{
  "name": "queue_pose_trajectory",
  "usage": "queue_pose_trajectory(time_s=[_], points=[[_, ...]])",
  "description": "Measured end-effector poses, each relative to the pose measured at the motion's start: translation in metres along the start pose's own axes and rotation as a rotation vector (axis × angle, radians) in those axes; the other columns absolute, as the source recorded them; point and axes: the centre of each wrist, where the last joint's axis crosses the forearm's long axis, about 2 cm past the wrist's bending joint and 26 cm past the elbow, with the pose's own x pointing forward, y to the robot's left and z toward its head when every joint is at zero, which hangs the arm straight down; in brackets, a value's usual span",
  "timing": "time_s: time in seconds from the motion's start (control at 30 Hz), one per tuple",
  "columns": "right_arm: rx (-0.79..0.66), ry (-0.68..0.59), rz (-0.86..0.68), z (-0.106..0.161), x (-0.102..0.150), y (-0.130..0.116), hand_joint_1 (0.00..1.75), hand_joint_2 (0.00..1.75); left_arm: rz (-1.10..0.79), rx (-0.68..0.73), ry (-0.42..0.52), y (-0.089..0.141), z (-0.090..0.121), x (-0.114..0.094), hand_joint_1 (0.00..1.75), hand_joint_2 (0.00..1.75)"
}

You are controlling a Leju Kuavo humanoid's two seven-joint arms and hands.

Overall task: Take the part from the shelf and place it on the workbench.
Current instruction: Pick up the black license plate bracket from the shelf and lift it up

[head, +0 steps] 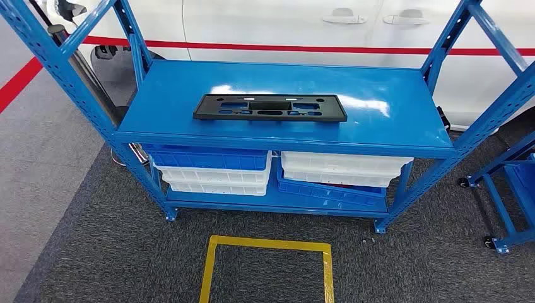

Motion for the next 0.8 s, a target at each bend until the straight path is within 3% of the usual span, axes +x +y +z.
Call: queue_pose_trajectory(time_s=[0.1, 0.27, 0.37, 0.5, 0.7, 0.8], points=[[-0.033, -0.091, 0.016, 0.001, 0.017, -0.004, 0.0, 1.75, -0.005, 0.001, -0.004, 0.0, 0.0, 0.0, 0.0, 0.0], [-0.165, -0.394, 0.104, 0.007, 0.06, -0.01, 0.0, 1.75, -0.006, 0.005, -0.018, 0.0, 0.0, 0.0, 0.0, 0.0], [-0.285, -0.615, 0.199, 0.018, 0.099, -0.012, 0.0, 1.75, 0.002, 0.011, -0.028, 0.0, 0.0, 0.0, 0.0, 0.0], [-0.427, -0.926, 0.315, 0.048, 0.154, -0.013, 0.0, 1.75, 0.009, 0.013, -0.033, 0.0, 0.0, -0.001, 0.0, 0.0], [-0.703, -1.266, 0.397, 0.106, 0.202, -0.024, 0.0, 1.75, -0.019, -0.009, -0.042, -0.002, 0.001, -0.003, 0.0, 0.0], [-0.804, -1.367, 0.393, 0.131, 0.217, -0.03, 0.0, 1.75, -0.024, -0.013, -0.043, -0.002, 0.0, -0.003, 0.0, 0.0]])
